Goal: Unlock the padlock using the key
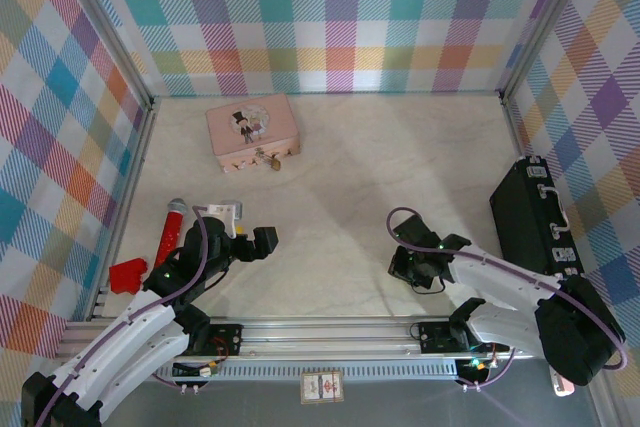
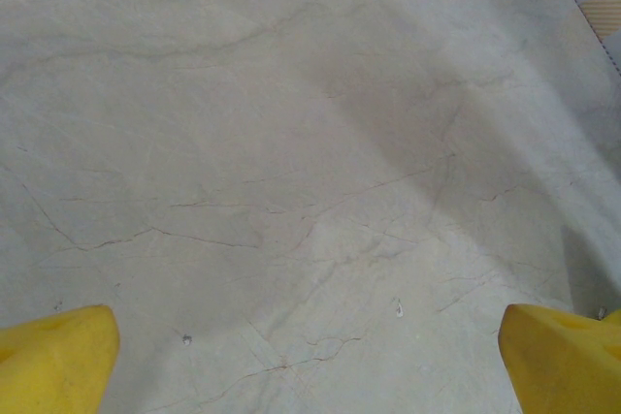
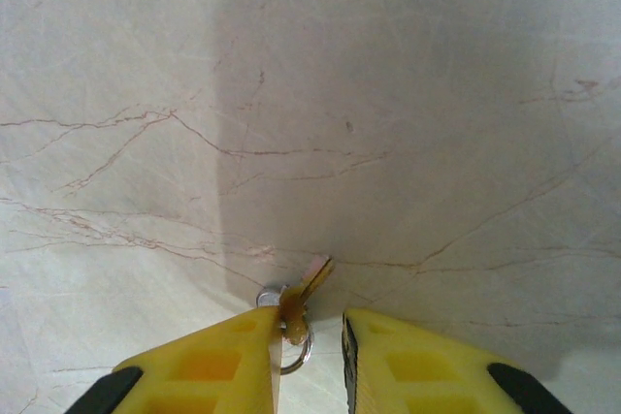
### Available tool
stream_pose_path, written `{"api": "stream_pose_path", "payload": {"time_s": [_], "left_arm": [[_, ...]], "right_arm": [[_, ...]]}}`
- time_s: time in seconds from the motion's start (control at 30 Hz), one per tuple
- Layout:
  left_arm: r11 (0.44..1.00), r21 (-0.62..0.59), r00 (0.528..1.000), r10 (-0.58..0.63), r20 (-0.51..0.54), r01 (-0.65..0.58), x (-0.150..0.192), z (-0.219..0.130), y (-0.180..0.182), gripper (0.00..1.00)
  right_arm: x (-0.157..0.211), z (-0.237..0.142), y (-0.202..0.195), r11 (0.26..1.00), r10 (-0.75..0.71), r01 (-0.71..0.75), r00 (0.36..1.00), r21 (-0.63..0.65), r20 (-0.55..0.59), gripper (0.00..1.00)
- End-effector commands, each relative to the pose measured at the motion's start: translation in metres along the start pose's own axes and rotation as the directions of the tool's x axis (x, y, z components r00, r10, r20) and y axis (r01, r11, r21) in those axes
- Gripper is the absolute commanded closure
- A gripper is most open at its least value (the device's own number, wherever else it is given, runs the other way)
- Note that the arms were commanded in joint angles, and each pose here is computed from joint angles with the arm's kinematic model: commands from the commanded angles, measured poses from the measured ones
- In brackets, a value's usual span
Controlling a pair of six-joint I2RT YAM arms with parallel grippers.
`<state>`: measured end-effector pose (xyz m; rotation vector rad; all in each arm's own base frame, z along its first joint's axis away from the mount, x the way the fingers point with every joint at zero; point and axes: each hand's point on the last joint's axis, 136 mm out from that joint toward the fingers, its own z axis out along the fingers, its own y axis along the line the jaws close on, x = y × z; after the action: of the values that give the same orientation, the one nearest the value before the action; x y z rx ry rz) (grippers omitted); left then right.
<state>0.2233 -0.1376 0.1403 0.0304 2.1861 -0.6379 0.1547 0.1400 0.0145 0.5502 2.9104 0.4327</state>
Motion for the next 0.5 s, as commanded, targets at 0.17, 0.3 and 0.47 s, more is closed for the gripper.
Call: {"api": "stream_pose_path", "payload": {"time_s": [0.17, 0.3, 0.47], "left_arm": [[1.0, 0.011, 1.0, 0.011, 0.018, -0.011, -0.0008, 0.0001, -0.002, 0.0], [1.0, 0.01, 1.0, 0.01, 0.019, -0.011, -0.001, 0.0001, -0.0019, 0.0], [1.0, 0.01, 1.0, 0.01, 0.019, -0.01, -0.0009, -0.0001, -0.0019, 0.0]], "right_arm": [[-0.0031, -0.0025, 0.0106, 0.999, -0.032, 0.032, 0.999, -0.015, 0.011, 0.76], [-0.0063, -0.006, 0.0129, 0.999, -0.044, 0.045, 0.999, -0.018, 0.028, 0.77], [-0.0079, -0.0073, 0.0145, 0.999, -0.048, 0.048, 0.998, -0.01, 0.028, 0.77]]}}
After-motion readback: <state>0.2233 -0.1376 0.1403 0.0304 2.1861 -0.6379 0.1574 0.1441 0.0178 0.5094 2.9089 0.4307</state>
